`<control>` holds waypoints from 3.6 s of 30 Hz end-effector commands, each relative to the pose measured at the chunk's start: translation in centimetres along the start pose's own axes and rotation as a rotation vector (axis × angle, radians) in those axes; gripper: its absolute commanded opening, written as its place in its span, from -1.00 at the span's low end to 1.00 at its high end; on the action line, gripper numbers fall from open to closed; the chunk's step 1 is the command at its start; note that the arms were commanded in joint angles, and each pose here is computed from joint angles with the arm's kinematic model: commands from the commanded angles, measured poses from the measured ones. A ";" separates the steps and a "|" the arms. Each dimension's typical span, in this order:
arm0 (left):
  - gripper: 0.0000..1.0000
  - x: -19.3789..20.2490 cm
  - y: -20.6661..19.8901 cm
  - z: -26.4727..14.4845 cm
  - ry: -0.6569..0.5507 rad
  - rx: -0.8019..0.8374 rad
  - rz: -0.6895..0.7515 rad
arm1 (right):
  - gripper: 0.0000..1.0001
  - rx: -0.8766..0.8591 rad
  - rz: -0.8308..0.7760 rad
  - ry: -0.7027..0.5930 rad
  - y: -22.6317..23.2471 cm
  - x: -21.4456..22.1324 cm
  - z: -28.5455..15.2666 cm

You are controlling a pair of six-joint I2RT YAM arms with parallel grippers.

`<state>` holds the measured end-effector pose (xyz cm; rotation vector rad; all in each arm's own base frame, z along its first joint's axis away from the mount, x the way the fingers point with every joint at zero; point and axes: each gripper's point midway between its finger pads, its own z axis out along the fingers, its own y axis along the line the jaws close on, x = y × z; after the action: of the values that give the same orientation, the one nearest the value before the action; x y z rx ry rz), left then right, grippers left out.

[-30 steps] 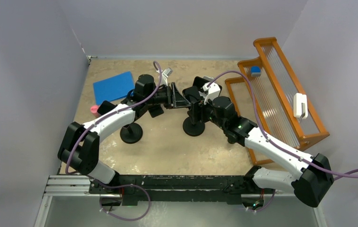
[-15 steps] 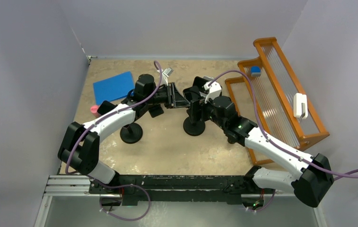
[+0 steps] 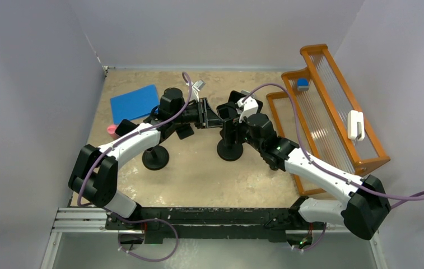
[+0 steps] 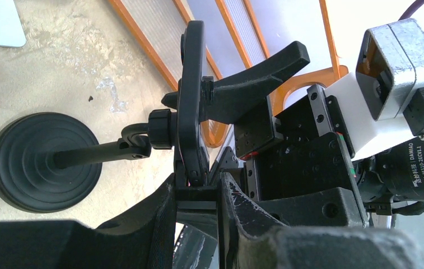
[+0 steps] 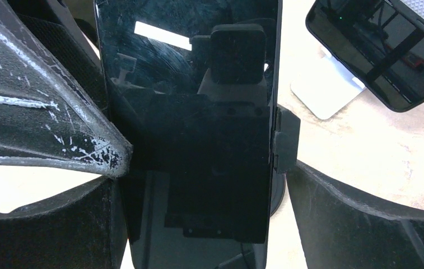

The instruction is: Remove the phone from the phone stand

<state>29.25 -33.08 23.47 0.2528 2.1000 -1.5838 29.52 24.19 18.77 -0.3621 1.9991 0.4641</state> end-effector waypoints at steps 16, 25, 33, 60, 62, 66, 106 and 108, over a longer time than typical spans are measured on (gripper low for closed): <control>-1.00 -0.3 -1.7 -0.5 -0.007 0.056 0.069 | -0.42 0.046 0.081 -0.105 -0.7 -2.0 -0.6; -1.00 -0.2 -1.8 -1.1 -0.021 0.055 0.077 | -1.00 0.046 0.103 -0.097 -0.9 -1.1 -1.3; -1.00 -0.2 -1.7 -1.4 -0.032 0.046 0.083 | -1.00 0.008 0.118 -0.107 -0.4 -1.1 -1.8; -1.00 1.0 0.6 -2.6 -0.123 0.065 0.111 | -1.00 -0.113 0.310 -0.202 1.1 -2.0 -4.0; -1.00 1.1 0.6 -2.7 -0.130 0.070 0.119 | -1.00 -0.122 0.325 -0.213 1.3 -2.3 -4.2; -1.00 1.3 0.7 -2.9 -0.146 0.080 0.136 | -1.00 -0.140 0.342 -0.224 1.6 -2.6 -4.5; 0.01 0.0 -2.4 -3.4 -0.151 0.114 0.204 | -1.00 -0.507 0.182 -0.365 7.3 -9.4 -12.7; 0.10 -0.2 -3.0 -3.6 -0.152 0.118 0.209 | -1.00 -0.500 0.170 -0.371 7.2 -9.8 -13.0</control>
<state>26.84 -30.76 22.44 0.2988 1.9315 -1.5740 21.15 25.50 27.97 -0.3441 1.7202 1.0519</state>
